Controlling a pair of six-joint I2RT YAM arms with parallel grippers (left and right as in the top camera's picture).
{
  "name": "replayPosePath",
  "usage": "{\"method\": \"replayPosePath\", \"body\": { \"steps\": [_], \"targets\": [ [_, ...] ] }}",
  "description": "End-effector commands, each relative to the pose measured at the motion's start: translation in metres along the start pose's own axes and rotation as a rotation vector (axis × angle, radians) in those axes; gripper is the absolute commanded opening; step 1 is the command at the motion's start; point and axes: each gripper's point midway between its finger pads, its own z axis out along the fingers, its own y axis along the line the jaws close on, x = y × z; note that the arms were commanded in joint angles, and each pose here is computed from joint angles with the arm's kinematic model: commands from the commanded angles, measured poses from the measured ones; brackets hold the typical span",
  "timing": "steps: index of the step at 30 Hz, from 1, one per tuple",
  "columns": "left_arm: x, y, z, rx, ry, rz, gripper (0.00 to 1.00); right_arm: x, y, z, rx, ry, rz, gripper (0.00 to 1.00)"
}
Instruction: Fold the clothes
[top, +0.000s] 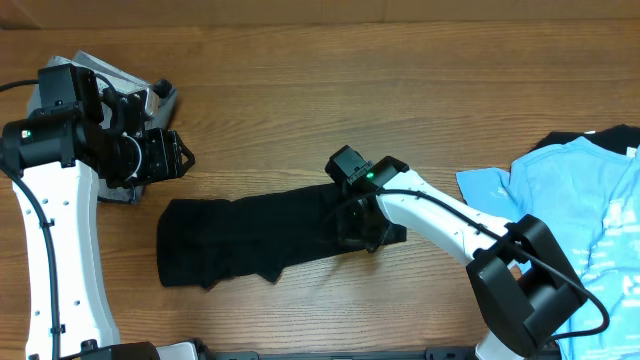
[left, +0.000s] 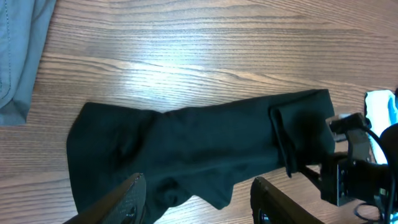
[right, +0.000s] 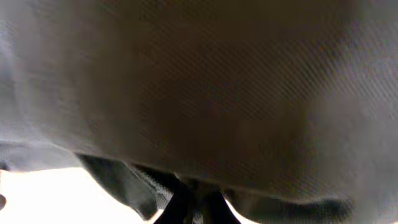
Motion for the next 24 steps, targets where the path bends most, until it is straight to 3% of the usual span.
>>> {"method": "replayPosePath", "body": {
  "steps": [1, 4, 6, 10, 12, 15, 24],
  "targets": [
    [-0.003, -0.005, -0.007, 0.002, -0.025, 0.037, 0.57, -0.004, 0.004, -0.017, 0.004, -0.012, 0.004, 0.04],
    [-0.003, -0.005, -0.007, 0.002, -0.026, 0.038, 0.58, 0.004, 0.002, -0.032, 0.025, 0.017, 0.008, 0.05],
    [-0.003, -0.005, -0.007, 0.002, -0.026, 0.038, 0.58, 0.009, -0.001, -0.034, 0.041, 0.039, 0.013, 0.14],
    [-0.004, -0.005, -0.007, 0.002, -0.027, 0.038, 0.58, 0.02, 0.007, -0.033, -0.008, 0.094, 0.016, 0.22],
    [-0.004, -0.005, -0.007, 0.001, -0.03, 0.039, 0.58, 0.023, 0.019, -0.033, -0.064, 0.114, 0.001, 0.21],
    [-0.004, -0.005, -0.007, 0.001, -0.029, 0.039, 0.58, 0.027, 0.037, -0.035, -0.157, 0.133, -0.097, 0.04],
    [-0.004, -0.005, -0.007, 0.001, -0.031, 0.04, 0.59, -0.01, 0.01, -0.067, -0.029, -0.087, -0.171, 0.04]
  ]
}}
